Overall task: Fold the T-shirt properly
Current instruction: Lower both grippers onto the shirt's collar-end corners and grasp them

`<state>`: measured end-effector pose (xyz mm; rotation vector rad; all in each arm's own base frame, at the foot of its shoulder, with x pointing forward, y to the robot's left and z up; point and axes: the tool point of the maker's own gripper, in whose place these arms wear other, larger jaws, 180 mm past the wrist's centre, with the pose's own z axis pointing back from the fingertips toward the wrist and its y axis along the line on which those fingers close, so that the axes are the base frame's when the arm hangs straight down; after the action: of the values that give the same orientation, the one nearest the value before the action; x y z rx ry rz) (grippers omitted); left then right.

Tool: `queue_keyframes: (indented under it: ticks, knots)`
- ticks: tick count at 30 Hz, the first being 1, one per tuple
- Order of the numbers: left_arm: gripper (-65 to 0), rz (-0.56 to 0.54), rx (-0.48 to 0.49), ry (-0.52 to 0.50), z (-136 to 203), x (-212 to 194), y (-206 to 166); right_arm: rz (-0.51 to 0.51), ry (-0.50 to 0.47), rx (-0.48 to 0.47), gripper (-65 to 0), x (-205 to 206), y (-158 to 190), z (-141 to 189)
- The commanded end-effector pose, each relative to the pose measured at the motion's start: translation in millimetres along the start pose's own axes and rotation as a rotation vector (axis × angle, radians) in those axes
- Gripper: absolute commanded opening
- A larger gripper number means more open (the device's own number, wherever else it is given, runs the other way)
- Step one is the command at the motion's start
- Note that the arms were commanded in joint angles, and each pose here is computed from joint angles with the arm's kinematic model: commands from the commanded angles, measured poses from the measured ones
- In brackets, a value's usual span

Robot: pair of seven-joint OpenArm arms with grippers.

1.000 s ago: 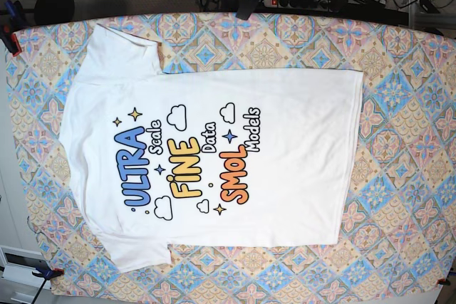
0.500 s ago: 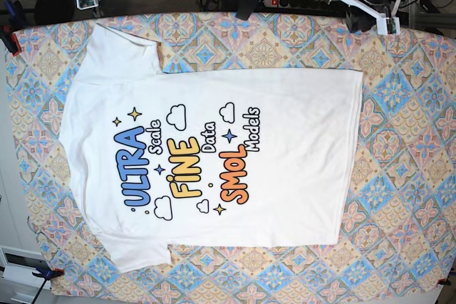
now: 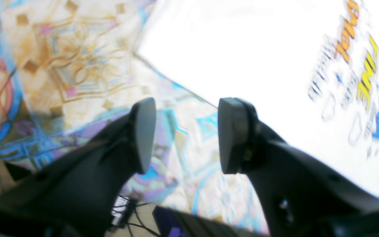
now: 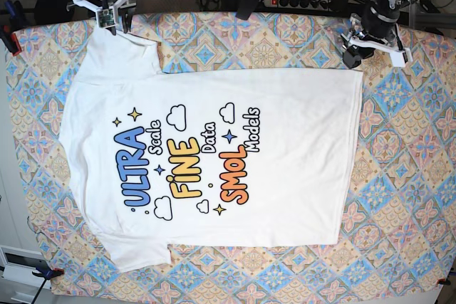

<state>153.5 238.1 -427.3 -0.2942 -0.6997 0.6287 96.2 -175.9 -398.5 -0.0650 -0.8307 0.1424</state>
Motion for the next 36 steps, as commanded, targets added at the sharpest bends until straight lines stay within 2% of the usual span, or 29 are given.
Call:
queue_keyframes:
  ticks: [1,5,8,15,19,24,26,30,31,36]
  knots:
    - [-34.2,0.006,-0.006,-0.023,-2,10,1,-0.024,-0.021,0.001,-48.4,5,-2,4]
    - [-34.2,0.063,0.009,-0.021,-19,12,11,-0.172,-0.027,0.018,-48.3,7,-1,3]
    - [-34.2,0.079,0.007,-0.029,-27,17,11,-0.22,-0.034,0.003,-48.2,9,-12,3]
    - [-34.2,0.13,0.013,-0.035,-51,20,10,-0.229,-0.039,-0.022,-48.2,10,-24,4]
    - [-34.5,0.143,0.003,0.04,-67,5,3,-0.229,-0.037,-0.022,-48.2,9,-24,4]
    - [-35.3,0.151,-0.018,0.061,-72,-4,-8,-0.231,-0.037,-0.022,-48.1,9,-24,4]
    - [-39.4,0.154,-0.019,0.062,-72,-5,-9,-0.229,-0.037,-0.03,-48.1,9,-27,4]
    - [-62.1,0.153,-0.02,0.064,-72,-5,-9,-0.227,-0.059,-0.07,-48.0,15,-42,2]
    - [-65.0,0.152,-0.021,0.065,-72,-5,-9,-0.226,-0.075,-0.077,-48.0,20,-45,-2]
    - [-65.0,0.144,-0.011,0.067,-70,-5,-4,-0.343,-0.113,-0.069,-48.0,36,-52,-18]
